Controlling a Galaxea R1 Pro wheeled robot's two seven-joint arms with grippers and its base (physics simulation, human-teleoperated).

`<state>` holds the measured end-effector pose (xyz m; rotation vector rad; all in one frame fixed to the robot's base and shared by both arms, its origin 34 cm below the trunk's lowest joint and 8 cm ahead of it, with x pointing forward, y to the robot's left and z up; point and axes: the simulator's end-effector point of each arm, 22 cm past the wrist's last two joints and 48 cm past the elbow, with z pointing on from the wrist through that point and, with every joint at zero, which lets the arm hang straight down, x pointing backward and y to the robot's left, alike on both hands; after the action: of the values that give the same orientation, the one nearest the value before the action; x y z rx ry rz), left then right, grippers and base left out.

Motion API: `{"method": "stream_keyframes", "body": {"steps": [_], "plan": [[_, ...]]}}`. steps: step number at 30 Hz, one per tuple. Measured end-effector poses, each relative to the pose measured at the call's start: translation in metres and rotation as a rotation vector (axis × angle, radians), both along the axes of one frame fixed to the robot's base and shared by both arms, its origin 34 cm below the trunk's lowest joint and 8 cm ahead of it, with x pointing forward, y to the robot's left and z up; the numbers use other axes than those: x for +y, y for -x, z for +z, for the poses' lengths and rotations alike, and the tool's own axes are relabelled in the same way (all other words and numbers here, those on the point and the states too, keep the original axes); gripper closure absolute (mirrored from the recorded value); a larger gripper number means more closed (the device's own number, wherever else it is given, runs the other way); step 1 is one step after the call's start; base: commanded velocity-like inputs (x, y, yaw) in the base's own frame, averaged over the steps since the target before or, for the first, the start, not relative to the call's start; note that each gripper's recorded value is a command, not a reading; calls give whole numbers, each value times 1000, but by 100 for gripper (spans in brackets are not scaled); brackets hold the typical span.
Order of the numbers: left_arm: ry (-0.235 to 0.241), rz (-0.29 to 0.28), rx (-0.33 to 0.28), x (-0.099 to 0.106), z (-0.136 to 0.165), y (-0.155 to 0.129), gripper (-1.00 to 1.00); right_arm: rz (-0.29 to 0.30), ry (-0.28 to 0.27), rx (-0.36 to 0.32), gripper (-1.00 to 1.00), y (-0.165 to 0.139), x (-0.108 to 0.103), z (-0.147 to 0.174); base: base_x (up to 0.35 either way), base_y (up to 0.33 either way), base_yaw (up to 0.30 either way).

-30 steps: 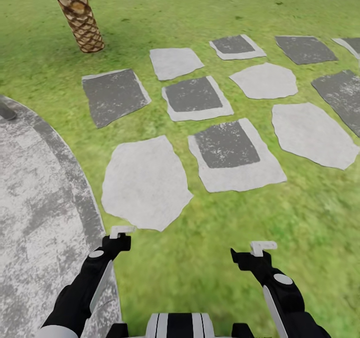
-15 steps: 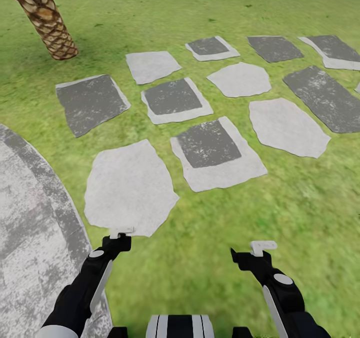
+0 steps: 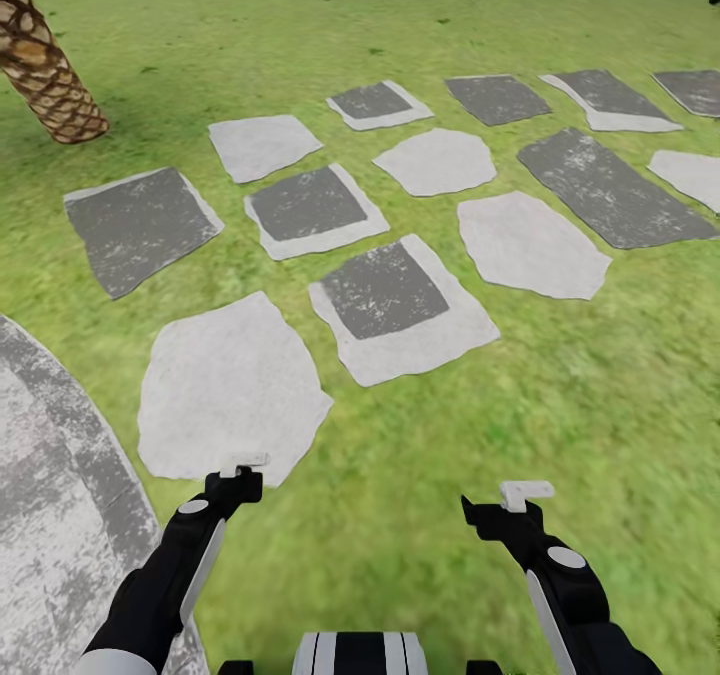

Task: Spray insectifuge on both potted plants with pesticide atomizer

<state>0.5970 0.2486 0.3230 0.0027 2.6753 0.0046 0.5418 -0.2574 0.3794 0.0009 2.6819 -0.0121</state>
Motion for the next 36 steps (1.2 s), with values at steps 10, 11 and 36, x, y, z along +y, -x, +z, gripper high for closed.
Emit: {"method": "stream_keyframes", "body": {"steps": [10, 11, 36], "plan": [[0, 0, -14, 0, 7, -6, 100, -1, 2, -14, -100, -4, -1, 6, 0, 0, -229], [0, 0, -15, 0, 8, -6, 100, -1, 2, -15, -100, -4, -1, 7, 0, 0, -215], [0, 0, -52, 0, 26, -18, 100, -14, 8, -54, -100, -15, -8, 23, 0, 0, -207]]}}
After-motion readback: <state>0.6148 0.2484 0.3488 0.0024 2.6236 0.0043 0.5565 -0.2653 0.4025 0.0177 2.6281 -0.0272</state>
